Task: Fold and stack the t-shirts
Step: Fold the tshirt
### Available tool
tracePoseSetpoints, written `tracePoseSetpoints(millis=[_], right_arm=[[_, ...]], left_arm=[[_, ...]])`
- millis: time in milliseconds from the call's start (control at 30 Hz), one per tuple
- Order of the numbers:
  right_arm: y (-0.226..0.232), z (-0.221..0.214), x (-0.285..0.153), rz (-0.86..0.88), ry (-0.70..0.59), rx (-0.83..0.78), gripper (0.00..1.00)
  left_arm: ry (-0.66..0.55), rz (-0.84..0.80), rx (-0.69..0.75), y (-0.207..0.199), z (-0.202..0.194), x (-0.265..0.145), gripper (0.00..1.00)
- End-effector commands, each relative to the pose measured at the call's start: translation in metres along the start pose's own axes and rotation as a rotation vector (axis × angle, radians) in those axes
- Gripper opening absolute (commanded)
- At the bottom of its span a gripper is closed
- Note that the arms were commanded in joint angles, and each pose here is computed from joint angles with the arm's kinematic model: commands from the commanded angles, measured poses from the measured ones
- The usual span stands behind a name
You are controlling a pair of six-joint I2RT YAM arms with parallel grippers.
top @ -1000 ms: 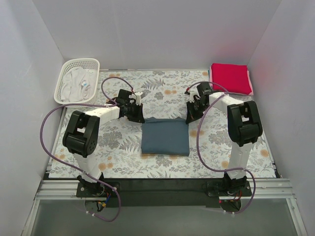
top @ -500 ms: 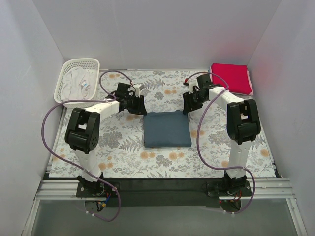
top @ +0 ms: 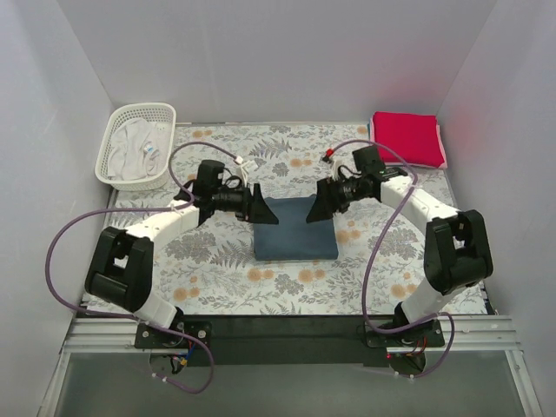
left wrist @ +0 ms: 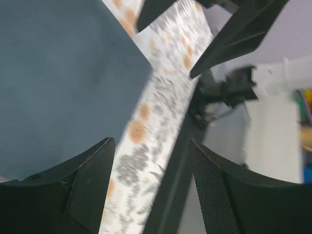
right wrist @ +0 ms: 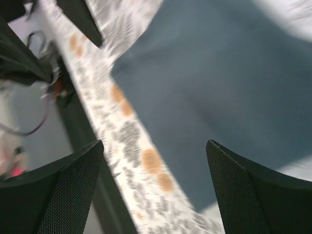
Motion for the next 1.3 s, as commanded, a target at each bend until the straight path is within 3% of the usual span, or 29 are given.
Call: tracePoseSetpoints(millis=[0, 133, 367, 533, 667, 900, 1000, 1067, 1267], right_arm=[[0.015, -0.043, 0.031, 0.273, 0.144, 0.168, 0.93], [0.013, -0.066, 0.047, 0.316, 0.204, 0.217, 0.93], [-0.042, -0.100, 0.068, 0.200, 0.273, 0.358, 0.91], [-0.066, -0.122, 0.055, 0.120, 0.268, 0.408, 0.90], [-0.048, -0.122, 0.039, 0.138, 0.256, 0.335, 0.90], [-0.008, -0.096, 0.005, 0.192, 0.173, 0.133, 0.92], [0.003, -0.085, 0.008, 0.235, 0.122, 0.131, 0.93], [0.007, -0.082, 0.018, 0.263, 0.123, 0.104, 0.93], [-0.011, -0.104, 0.047, 0.291, 0.212, 0.213, 0.93]], left_arm=[[0.129, -0.197, -0.133, -0.020, -0.033, 0.017, 0.62], [0.206, -0.202, -0.232, -0.015, -0.061, 0.037, 0.63], [0.266, 0.001, -0.432, 0.050, -0.100, 0.059, 0.63], [0.262, 0.127, -0.574, 0.088, -0.122, 0.040, 0.63], [0.252, 0.066, -0.518, 0.078, -0.114, 0.022, 0.63], [0.148, -0.115, -0.255, 0.012, -0.082, -0.010, 0.64], [0.163, -0.147, -0.189, -0.011, -0.083, -0.002, 0.64], [0.190, -0.160, -0.207, -0.018, -0.088, 0.007, 0.63], [0.219, -0.103, -0.315, 0.012, -0.104, 0.030, 0.61]])
Point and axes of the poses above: each gripper's point midway between its finger pads, its own x axis out along the fingers, its own y axis along the line the jaws close on, z = x × y, the point moved 9 cm from there along -x, back along the fingers, and after that the axes turned 4 degrees about x, right-handed, at the moved point
